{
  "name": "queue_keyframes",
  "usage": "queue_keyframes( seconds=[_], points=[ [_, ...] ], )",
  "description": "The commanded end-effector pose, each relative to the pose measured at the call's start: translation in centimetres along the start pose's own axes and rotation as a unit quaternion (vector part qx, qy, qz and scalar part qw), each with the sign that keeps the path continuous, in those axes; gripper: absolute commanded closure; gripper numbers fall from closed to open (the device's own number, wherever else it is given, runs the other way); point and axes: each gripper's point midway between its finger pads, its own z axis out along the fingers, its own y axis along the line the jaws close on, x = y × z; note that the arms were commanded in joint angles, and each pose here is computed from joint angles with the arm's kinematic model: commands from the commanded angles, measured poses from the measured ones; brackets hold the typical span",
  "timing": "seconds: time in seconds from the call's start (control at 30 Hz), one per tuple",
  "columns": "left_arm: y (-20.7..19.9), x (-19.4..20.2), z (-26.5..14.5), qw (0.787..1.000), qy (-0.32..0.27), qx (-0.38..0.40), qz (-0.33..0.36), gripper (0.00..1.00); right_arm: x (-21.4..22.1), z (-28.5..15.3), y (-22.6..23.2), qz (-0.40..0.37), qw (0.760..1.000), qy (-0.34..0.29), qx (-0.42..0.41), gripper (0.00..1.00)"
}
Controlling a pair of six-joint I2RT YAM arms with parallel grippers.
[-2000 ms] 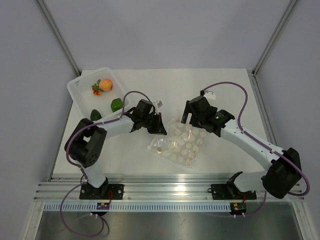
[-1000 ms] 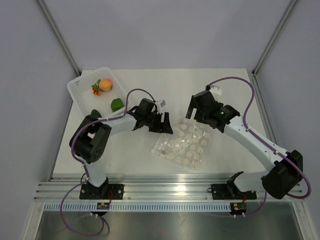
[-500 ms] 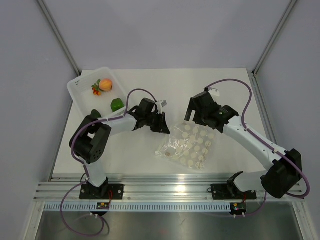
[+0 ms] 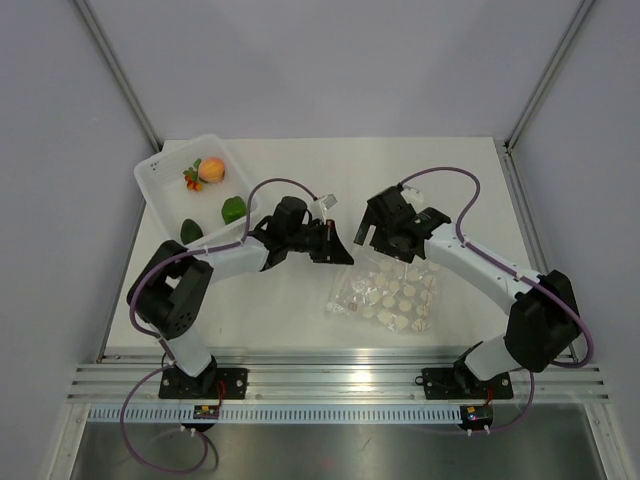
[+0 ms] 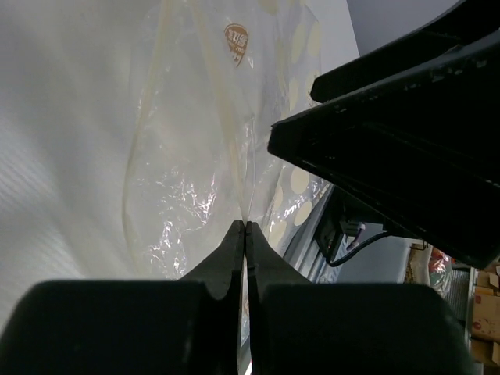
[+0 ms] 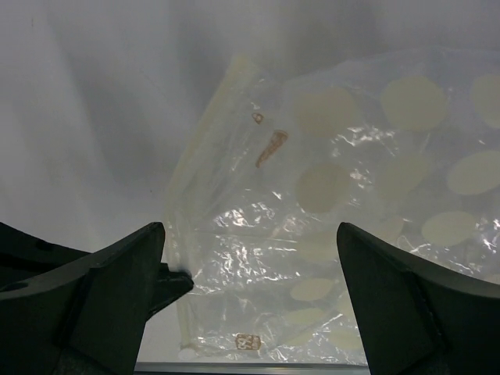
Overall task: Place the food in the zip-top bag and seal the zipper
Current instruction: Pick up the zipper food storage bag at the center of the board, then open the zipper of the food storage bag at the center of the board.
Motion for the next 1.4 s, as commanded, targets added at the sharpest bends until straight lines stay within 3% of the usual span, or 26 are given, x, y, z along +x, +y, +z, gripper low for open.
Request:
queue_keyframes(
  seconds=[0.0, 0.23, 0.33, 0.37, 0.4, 0.47, 0.5, 0.57, 0.6, 0.63, 0.67, 0.77, 0.8, 0.9, 1.03, 1.07, 1.17, 1.37],
  points=[
    [-2.9, -0.4, 0.4, 0.998, -0.008, 0.051, 0.024, 1.00, -1.4, -1.1, 3.0, 0.035, 0.998, -0.018, -0.048, 0.01],
    [-3.9, -0.9, 0.8, 0.998, -0.009, 0.057, 0.034, 1.00, 0.0, -0.2, 2.8, 0.006, 1.000, 0.001, -0.016, 0.05],
    [-4.1, -1.1, 0.7, 0.998, -0.011, 0.056, 0.037, 1.00, 0.6, 0.3, 2.2, 0.004, 1.000, 0.009, -0.001, 0.15],
    [-4.2, -1.1, 0.7, 0.998, -0.010, 0.056, 0.039, 1.00, 0.8, 0.4, 2.3, 0.004, 1.000, 0.009, -0.003, 0.21],
    [-4.2, -1.1, 0.7, 0.998, -0.011, 0.056, 0.040, 1.00, 0.6, 0.2, 2.4, 0.006, 1.000, 0.007, -0.007, 0.35],
    [-4.2, -1.1, 0.6, 0.998, -0.011, 0.056, 0.039, 1.00, 0.5, 0.0, 2.4, 0.007, 1.000, 0.003, -0.011, 0.48],
    [-4.3, -1.2, 0.6, 0.998, -0.013, 0.055, 0.041, 1.00, 0.4, -0.1, 2.5, 0.007, 1.000, 0.001, -0.012, 0.60],
    [-4.5, -1.3, 0.4, 0.997, -0.015, 0.055, 0.042, 1.00, 0.3, -0.3, 2.4, 0.003, 1.000, -0.001, -0.015, 0.71],
    [-4.4, -1.3, 0.4, 0.998, -0.016, 0.054, 0.042, 1.00, 0.3, -0.3, 2.5, 0.003, 1.000, -0.001, -0.016, 0.80],
    [-4.6, -1.4, 0.2, 0.997, -0.018, 0.054, 0.045, 1.00, 0.2, -0.3, 2.5, 0.003, 1.000, -0.002, -0.017, 0.95],
    [-4.6, -1.3, 0.2, 0.998, -0.017, 0.052, 0.045, 1.00, 0.2, -0.5, 2.6, -0.005, 1.000, -0.003, -0.021, 1.00],
    [-4.8, -1.6, -0.8, 0.998, -0.019, 0.034, 0.055, 0.93, -0.4, -1.0, 2.4, -0.024, 0.999, -0.019, -0.031, 1.00],
    [-4.5, -1.3, -1.2, 0.998, -0.012, 0.027, 0.050, 0.81, -0.7, -1.3, 2.2, -0.029, 0.999, -0.028, -0.029, 1.00],
    [-4.8, -1.2, -3.3, 0.998, -0.023, 0.052, 0.037, 0.63, -1.0, -2.9, 3.0, -0.057, 0.995, -0.036, -0.077, 1.00],
    [-4.2, -2.0, -5.6, 0.997, -0.055, 0.053, 0.021, 0.20, -1.1, -4.8, 5.2, -0.078, 0.981, -0.053, -0.172, 1.00],
    [-3.9, -2.3, -5.7, 0.997, -0.062, 0.041, 0.030, 0.16, -0.7, -5.1, 5.1, -0.092, 0.977, -0.055, -0.185, 1.00],
    [-3.5, -2.3, -5.3, 0.998, -0.051, 0.030, 0.021, 0.12, -0.4, -5.7, 5.7, -0.109, 0.969, -0.056, -0.214, 1.00],
    [-4.3, -1.9, -4.2, 0.999, -0.033, 0.028, 0.031, 0.13, -0.4, -5.8, 5.8, -0.117, 0.968, -0.051, -0.214, 1.00]
  ],
)
